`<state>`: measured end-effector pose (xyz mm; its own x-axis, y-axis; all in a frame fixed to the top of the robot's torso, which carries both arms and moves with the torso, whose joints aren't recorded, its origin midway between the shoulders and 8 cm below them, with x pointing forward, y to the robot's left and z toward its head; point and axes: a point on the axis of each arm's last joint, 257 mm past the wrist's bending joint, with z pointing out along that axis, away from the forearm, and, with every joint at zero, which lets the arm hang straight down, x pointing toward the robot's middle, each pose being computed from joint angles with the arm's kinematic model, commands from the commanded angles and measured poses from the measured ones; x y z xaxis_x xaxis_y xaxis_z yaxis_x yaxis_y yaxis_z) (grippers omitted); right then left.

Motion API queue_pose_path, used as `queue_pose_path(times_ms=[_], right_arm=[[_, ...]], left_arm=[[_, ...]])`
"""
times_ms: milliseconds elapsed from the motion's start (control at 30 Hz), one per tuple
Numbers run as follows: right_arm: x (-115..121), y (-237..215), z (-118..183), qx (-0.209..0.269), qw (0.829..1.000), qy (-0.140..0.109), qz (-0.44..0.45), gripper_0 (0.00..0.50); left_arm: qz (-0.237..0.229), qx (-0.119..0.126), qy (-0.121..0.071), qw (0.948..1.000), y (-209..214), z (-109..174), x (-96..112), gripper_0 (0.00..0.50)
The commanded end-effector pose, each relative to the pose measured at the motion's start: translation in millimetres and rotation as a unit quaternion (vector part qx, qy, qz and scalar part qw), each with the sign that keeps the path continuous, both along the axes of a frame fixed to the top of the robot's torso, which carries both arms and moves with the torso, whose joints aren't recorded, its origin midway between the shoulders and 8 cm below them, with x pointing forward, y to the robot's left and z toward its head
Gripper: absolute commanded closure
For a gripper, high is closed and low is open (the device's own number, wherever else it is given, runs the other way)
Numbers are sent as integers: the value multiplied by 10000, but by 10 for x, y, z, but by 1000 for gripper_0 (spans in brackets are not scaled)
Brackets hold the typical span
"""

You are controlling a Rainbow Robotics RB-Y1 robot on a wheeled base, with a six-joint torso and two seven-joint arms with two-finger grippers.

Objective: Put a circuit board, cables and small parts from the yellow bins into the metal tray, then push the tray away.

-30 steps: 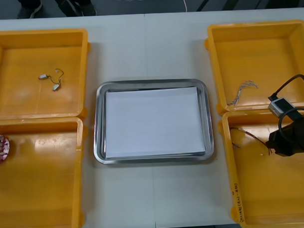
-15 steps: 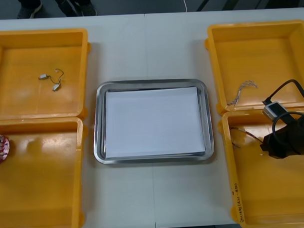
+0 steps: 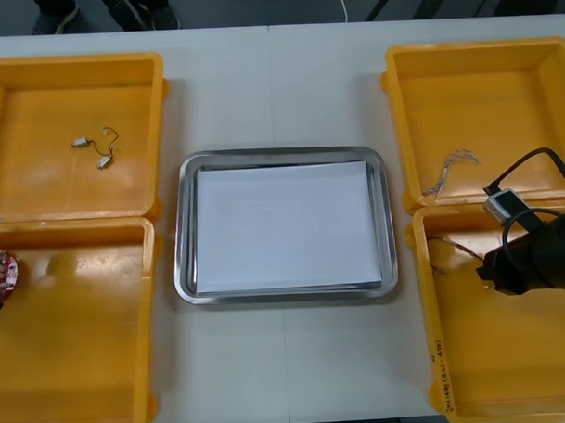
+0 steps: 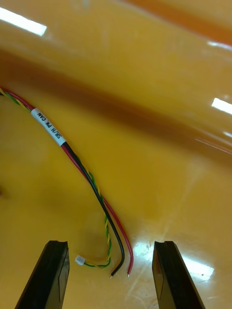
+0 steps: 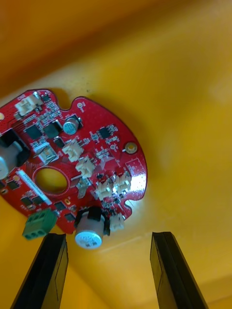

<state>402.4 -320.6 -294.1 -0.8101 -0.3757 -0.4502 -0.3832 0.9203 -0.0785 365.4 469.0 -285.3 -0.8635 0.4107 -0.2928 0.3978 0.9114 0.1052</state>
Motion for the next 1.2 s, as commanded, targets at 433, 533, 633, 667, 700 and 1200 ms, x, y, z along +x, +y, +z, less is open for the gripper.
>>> queue_pose_path(times_ms=[433, 533, 633, 667, 700, 1200], right_arm=[[-127, -114, -118, -230, 9993, -11, 294, 0], [-122, -101, -146, -220, 9993, -68, 299, 0], [-125, -90, -166, -214, 9993, -81, 298, 0], [-128, -85, -169, -210, 9993, -75, 297, 0], [-132, -89, -177, -225, 9993, -75, 303, 0], [-127, -140, -286, -377, 9988, -175, 267, 0]], left_arm=[[-1060, 449, -403, 9925, 95, 235, 235, 0], [-1034, 454, -468, 9925, 124, 213, 267, 0], [-993, 408, -473, 9931, 150, 160, 274, 0], [-986, 394, -469, 9932, 154, 147, 272, 0], [-991, 388, -474, 9932, 153, 145, 275, 0], [-966, 346, -380, 9940, 160, 123, 215, 407]])
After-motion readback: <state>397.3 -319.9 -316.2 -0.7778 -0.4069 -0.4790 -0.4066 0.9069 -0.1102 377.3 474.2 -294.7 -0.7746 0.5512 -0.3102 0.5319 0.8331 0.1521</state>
